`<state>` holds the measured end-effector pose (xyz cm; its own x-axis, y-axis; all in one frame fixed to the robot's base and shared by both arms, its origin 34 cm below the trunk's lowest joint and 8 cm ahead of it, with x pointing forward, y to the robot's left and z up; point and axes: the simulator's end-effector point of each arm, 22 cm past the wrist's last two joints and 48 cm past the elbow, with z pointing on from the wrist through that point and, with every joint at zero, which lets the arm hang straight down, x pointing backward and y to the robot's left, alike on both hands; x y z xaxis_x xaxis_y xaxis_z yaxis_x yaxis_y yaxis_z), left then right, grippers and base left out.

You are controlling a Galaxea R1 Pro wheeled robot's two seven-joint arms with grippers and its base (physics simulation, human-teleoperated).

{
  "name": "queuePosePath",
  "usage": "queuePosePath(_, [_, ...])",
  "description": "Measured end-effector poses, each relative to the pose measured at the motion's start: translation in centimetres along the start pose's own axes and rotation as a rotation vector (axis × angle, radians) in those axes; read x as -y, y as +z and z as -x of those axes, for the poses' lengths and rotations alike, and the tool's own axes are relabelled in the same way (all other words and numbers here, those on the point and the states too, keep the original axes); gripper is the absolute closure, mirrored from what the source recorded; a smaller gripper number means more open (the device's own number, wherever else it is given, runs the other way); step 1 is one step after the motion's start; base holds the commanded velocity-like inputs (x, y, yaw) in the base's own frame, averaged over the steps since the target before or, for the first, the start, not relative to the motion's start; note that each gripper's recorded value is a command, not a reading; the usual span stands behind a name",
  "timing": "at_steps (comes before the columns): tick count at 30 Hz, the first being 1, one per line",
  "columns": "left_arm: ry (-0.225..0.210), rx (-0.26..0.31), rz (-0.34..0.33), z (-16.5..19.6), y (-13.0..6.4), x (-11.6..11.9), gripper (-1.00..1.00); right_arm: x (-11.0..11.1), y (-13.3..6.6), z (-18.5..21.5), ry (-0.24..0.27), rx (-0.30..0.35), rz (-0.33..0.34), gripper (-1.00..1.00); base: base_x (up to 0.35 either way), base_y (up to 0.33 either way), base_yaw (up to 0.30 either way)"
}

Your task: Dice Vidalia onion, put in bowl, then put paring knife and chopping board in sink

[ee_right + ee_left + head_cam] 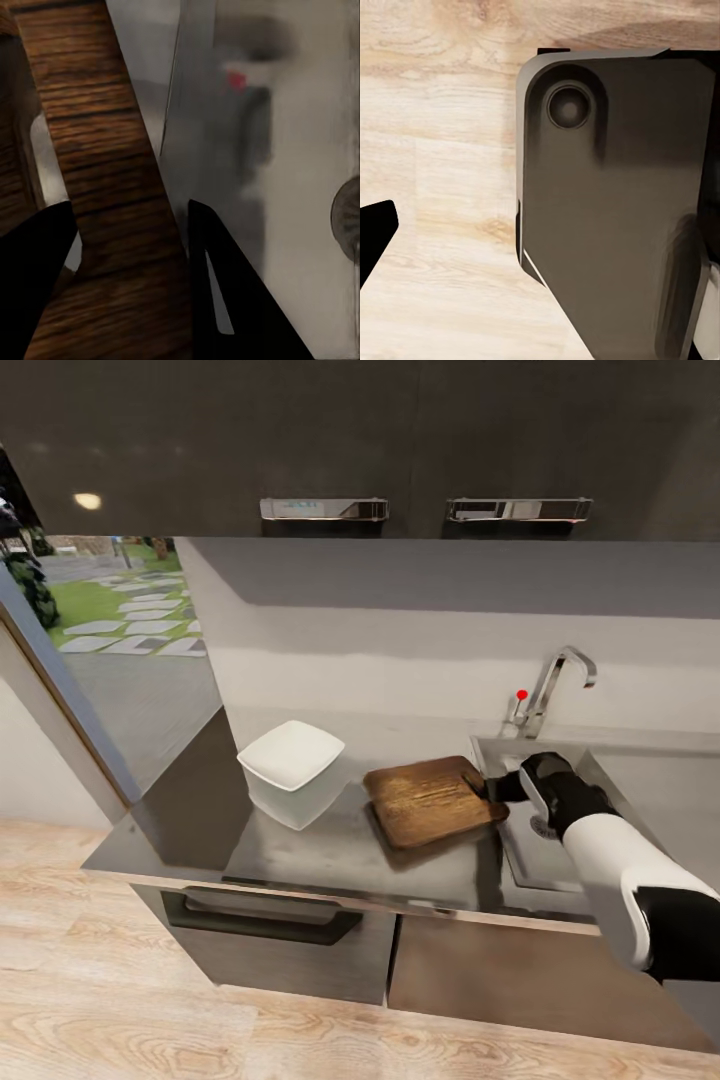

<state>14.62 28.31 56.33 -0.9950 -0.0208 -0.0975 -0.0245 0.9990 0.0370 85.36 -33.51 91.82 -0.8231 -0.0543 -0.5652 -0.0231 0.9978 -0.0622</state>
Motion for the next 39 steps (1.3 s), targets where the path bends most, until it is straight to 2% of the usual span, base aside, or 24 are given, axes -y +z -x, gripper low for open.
queuePosePath(4, [0.000,0.000,0.000,0.0,0.0,0.0,-1.00,2.6,0.0,-0.1,0.082,0.010,-0.072,1.00,0.000,0.000,0.000])
queuePosePath(5, [0.000,0.000,-0.001,0.0,0.0,0.1,-1.00,2.9,0.0,-0.2,0.085,0.009,-0.087,1.00,0.000,0.000,0.000])
queuePosePath(12, [-0.005,-0.002,-0.009,-0.1,0.0,0.8,-1.00,3.5,0.0,0.2,0.121,0.032,-0.100,1.00,0.000,0.000,0.000])
queuePosePath(16, [-0.005,-0.002,-0.009,-0.1,0.0,0.8,-1.00,3.8,0.0,0.0,0.206,0.040,-0.085,1.00,0.000,0.000,0.000])
queuePosePath(19, [-0.005,-0.003,-0.009,-0.1,0.0,0.8,-1.00,4.0,0.0,-0.2,0.241,0.036,-0.126,1.00,0.002,0.010,0.000])
queuePosePath(21, [-0.006,-0.003,-0.009,-0.1,0.0,0.8,-1.00,4.6,-0.1,-0.1,0.246,0.046,-0.166,1.00,0.047,0.135,0.000])
queuePosePath(24, [-0.006,-0.003,-0.009,-0.1,0.0,0.8,-1.00,5.0,-0.2,0.6,0.255,0.083,-0.193,1.00,0.083,0.222,0.000])
queuePosePath(31, [-0.006,-0.004,-0.009,-0.2,0.0,0.8,-1.00,5.4,-0.2,0.9,0.259,0.101,-0.207,1.00,0.088,0.233,0.000])
queuePosePath(39, [-0.005,-0.004,-0.010,-0.2,0.0,0.8,-1.00,6.1,-0.4,0.8,0.262,0.099,-0.231,1.00,0.013,0.035,0.000])
